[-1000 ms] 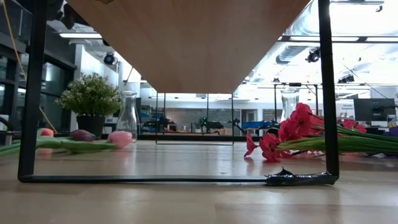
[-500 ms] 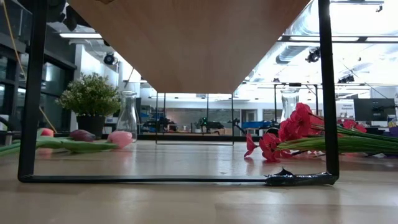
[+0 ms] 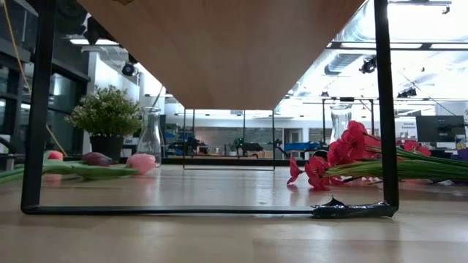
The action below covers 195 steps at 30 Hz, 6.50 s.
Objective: Pick and place flowers into a vace then onto a shelf
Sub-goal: Put the yellow tulip into the left transparent vase, then put the orange tulip into the left transparent vase
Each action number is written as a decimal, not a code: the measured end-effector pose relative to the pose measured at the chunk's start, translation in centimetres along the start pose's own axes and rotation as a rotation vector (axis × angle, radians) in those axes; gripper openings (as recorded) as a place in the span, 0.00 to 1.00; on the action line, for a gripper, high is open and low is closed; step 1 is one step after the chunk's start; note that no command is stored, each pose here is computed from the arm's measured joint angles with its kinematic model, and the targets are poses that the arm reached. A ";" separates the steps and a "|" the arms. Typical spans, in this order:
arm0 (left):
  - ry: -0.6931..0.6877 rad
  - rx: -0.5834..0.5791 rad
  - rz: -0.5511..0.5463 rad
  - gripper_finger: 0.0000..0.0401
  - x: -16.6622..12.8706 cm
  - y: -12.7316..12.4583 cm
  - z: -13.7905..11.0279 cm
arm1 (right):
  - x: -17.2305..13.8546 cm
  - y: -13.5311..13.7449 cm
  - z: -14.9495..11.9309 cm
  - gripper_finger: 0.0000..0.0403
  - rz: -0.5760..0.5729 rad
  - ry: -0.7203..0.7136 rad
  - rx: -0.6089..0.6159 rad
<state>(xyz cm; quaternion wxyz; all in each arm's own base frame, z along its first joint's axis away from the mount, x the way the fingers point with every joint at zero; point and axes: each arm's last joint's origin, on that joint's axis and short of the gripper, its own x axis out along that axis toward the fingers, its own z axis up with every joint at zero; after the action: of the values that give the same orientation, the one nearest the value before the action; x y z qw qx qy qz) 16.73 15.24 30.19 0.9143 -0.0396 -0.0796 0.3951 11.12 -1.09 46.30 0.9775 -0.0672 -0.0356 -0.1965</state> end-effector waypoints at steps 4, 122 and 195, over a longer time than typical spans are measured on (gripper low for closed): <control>0.029 -0.030 0.002 0.10 -0.3 0.2 -1.3 | 0.0 0.0 0.0 0.00 -0.001 0.000 0.001; 0.463 -0.291 0.023 0.18 -3.9 0.6 -4.6 | 0.0 0.0 0.0 0.00 0.019 -0.003 -0.007; 0.371 -0.824 -0.662 0.54 -16.2 -0.8 2.5 | -0.1 0.1 0.0 0.00 0.030 -0.006 -0.052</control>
<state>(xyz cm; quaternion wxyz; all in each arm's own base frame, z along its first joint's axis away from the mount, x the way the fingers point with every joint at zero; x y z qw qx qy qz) 5.93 2.96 30.91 0.8972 -0.4353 -0.0733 0.0096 11.09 -1.01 46.30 0.9781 -0.0939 -0.0323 -0.1827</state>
